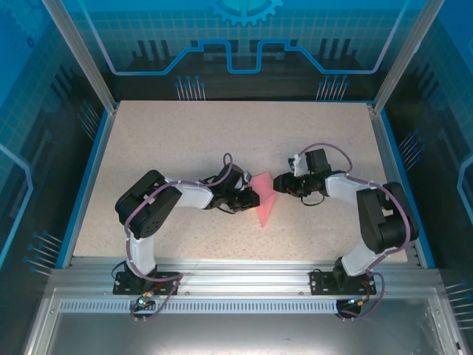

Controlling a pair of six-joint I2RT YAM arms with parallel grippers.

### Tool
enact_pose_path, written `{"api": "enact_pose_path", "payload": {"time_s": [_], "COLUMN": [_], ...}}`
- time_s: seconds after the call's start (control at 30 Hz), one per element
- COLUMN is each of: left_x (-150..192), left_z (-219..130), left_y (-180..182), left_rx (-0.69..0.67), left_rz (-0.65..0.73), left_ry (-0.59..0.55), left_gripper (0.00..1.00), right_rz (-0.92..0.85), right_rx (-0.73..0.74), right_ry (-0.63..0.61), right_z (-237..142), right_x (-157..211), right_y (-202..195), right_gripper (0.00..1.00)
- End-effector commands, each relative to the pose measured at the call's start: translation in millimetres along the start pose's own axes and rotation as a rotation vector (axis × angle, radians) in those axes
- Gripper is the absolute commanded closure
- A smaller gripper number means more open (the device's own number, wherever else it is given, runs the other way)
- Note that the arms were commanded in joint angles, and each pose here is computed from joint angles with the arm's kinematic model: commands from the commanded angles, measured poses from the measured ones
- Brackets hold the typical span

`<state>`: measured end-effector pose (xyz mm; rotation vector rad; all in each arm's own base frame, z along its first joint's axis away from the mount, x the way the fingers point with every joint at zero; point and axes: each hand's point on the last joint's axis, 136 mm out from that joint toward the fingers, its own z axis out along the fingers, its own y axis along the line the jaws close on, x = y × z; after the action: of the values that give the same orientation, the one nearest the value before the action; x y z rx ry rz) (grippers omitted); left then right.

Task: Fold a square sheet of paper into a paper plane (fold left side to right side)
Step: Fold the wing for the fifth time at the center of the table.

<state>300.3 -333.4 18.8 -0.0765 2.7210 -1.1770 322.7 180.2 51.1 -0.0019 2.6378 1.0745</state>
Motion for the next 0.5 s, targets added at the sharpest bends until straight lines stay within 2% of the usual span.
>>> {"api": "enact_pose_path", "payload": {"time_s": [0.0, 0.13, 0.27, 0.47], "left_x": [-3, -3, -4, -3], "left_z": [1, 1, 1, 2], "left_y": [18, 17, 16, 16], "left_rx": [-0.058, -0.056, -0.052, -0.050], "left_rz": [0.000, 0.002, 0.004, 0.008], "left_ry": [-0.004, -0.006, -0.005, -0.002], "left_gripper": [0.82, 0.82, 0.82, 0.82], "right_rz": [0.013, 0.037, 0.057, 0.067], "right_rx": [-0.051, -0.018, -0.051, -0.050], "right_ry": [0.020, 0.055, 0.073, 0.100], "right_z": [6, 15, 24, 32], "right_x": [-9, -20, -26, -32], "right_y": [5, -1, 1, -2], "right_gripper": [0.54, 0.54, 0.55, 0.66]}}
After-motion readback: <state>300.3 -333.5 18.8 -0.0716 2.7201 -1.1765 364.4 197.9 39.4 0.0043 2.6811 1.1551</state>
